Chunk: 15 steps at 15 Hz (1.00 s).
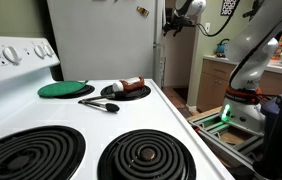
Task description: Open the top door of the refrigerator, pick up the clear lunch box and put it on the hob of the stove
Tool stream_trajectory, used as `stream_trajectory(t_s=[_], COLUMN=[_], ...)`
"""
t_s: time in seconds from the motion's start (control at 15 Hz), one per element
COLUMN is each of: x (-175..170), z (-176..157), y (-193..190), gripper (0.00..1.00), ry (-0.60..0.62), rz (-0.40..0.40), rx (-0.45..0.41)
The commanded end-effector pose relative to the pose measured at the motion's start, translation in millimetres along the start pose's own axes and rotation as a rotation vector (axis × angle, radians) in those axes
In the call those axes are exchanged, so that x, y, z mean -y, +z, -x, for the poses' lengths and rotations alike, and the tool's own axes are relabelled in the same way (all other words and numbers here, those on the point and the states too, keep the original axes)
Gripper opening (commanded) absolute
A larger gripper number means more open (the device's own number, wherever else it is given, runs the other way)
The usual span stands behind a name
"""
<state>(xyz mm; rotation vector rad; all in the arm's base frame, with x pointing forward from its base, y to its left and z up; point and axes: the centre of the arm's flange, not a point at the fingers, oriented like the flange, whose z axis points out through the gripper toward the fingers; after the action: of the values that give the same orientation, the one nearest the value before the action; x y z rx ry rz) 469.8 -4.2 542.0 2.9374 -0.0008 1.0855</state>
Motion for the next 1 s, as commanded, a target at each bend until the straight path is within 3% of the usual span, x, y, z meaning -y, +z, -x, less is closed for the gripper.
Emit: stream_trajectory(t_s=[0.0, 0.33, 0.93], x=[-44.9, -82.6, -132.1], z=[7.5, 13.2, 22.5], y=[-5.6, -9.3, -61.3], gripper=[1.0, 1.0, 1.0], ry=[0.018, 0.061, 0.029], rz=[0.075, 0.122, 0.254], rx=[0.033, 0.062, 0.208])
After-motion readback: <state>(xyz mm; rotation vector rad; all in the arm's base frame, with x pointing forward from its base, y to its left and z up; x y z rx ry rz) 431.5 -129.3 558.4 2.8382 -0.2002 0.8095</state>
